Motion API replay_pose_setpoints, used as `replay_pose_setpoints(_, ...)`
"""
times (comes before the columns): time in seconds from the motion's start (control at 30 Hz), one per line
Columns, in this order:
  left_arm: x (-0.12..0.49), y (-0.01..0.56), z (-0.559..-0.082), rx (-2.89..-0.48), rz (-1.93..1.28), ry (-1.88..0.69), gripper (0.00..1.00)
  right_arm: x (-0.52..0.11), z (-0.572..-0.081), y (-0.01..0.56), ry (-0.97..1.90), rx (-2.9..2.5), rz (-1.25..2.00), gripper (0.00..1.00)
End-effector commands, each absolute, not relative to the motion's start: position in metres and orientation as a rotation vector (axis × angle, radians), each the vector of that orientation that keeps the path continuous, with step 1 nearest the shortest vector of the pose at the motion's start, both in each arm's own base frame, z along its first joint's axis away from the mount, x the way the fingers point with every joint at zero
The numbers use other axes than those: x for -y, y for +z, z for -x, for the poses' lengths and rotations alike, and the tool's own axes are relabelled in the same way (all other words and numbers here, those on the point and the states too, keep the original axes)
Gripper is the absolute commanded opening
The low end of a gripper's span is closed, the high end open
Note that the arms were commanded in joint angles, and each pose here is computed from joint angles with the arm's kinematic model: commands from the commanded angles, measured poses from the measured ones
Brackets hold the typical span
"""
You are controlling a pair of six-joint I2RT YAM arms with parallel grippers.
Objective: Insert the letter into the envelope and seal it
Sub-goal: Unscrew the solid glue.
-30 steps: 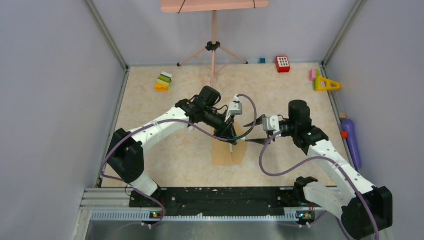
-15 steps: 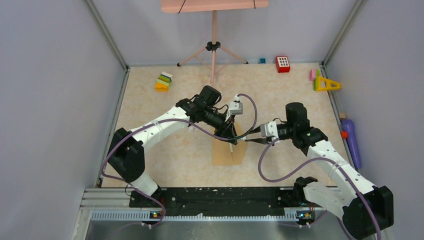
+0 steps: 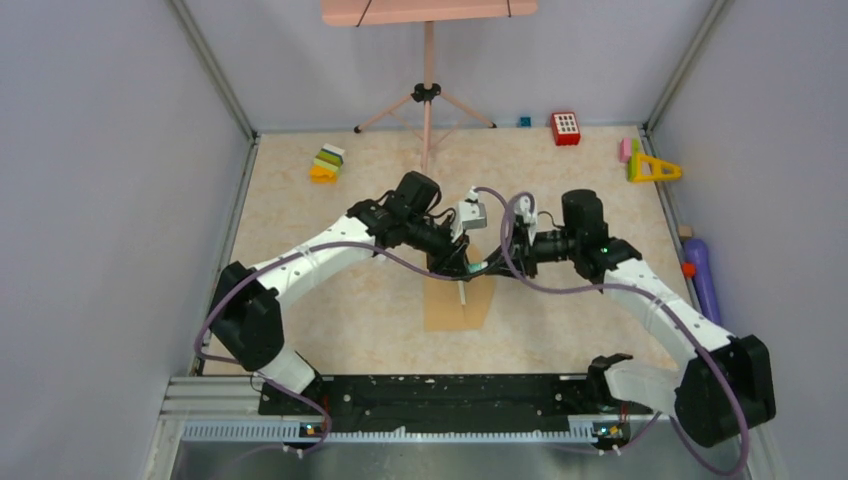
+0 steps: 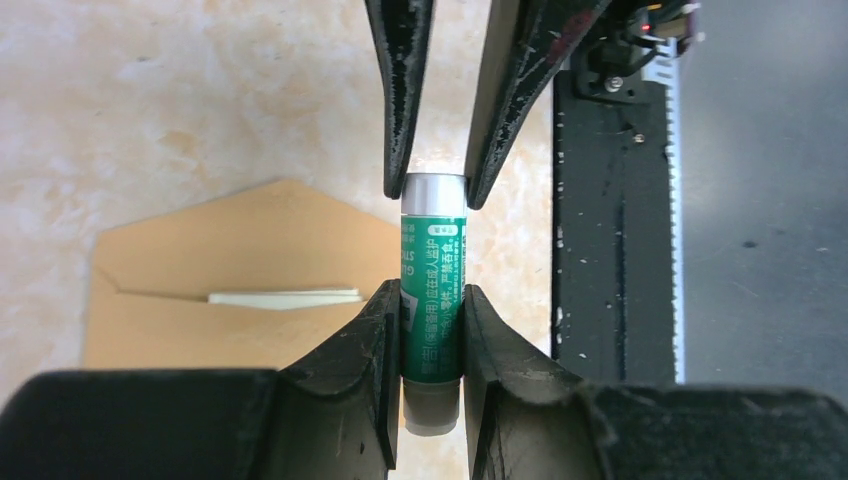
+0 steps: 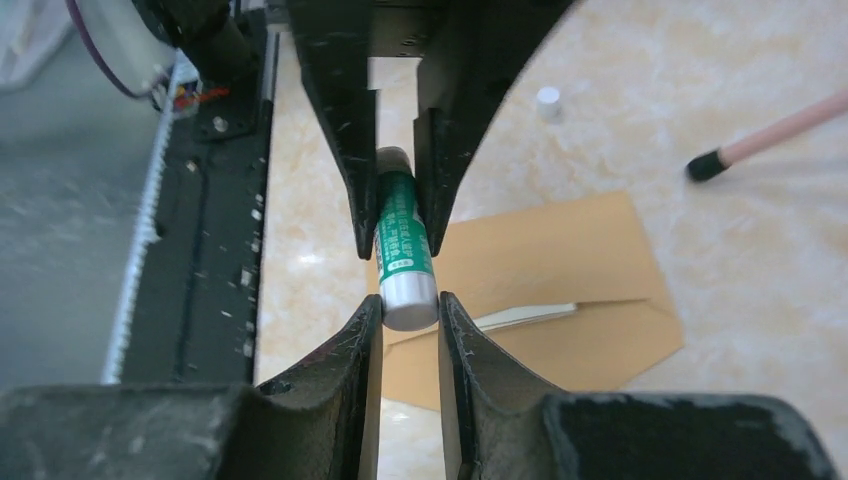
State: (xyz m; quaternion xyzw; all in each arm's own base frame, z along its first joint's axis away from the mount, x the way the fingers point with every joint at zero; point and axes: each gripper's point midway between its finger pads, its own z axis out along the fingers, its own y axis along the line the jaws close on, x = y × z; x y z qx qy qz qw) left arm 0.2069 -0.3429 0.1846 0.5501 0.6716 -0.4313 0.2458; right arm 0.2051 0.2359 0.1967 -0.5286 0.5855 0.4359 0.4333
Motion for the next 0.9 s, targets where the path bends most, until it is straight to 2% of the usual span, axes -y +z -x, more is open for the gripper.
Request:
replay_pose_setpoints(0.0, 0.341, 0.202, -0.248, -1.767, -1.394, -0.936, 0.0, -0.25, -0.201, 0.221, 1.408, -1.744, 1.064, 0.11)
replay_pose_setpoints(0.17, 0.34, 0.205, -0.249, -1.757, -1.386, -0.917, 0.0, -0.251, -0.204, 0.227, 1.705, -1.933, 0.851, 0.21)
replay_pose_setpoints(0.3, 0.339, 0.207, -0.246, -1.743, -1.391, -0.923, 0.0, -0.243, -0.215, 0.23, 1.706, -1.929, 0.825, 0.29)
replay_pose_setpoints(0.4, 0.34, 0.207, -0.238, -1.735, -1.41, -0.975, 0.0, -0.24, -0.208, 0.235, 1.701, -1.86, 0.902, 0.42)
replay_pose_setpoints(0.47, 0.343, 0.209, -0.231, -1.724, -1.431, -1.028, 0.0, -0.237, -0.205, 0.238, 1.617, -1.748, 1.009, 0.52)
replay_pose_setpoints(0.63, 0.348, 0.216, -0.21, -1.683, -1.49, -1.189, 0.0, -0.228, -0.197, 0.243, 1.228, -1.36, 1.25, 0.68)
replay_pose_setpoints(0.73, 0.349, 0.218, -0.197, -1.665, -1.521, -1.281, 0.0, -0.225, -0.194, 0.251, 1.037, -1.128, 1.352, 0.69)
replay_pose_setpoints(0.87, 0.351, 0.217, -0.188, -1.656, -1.538, -1.365, 0.0, -0.23, -0.194, 0.24, 0.972, -1.052, 1.422, 0.66)
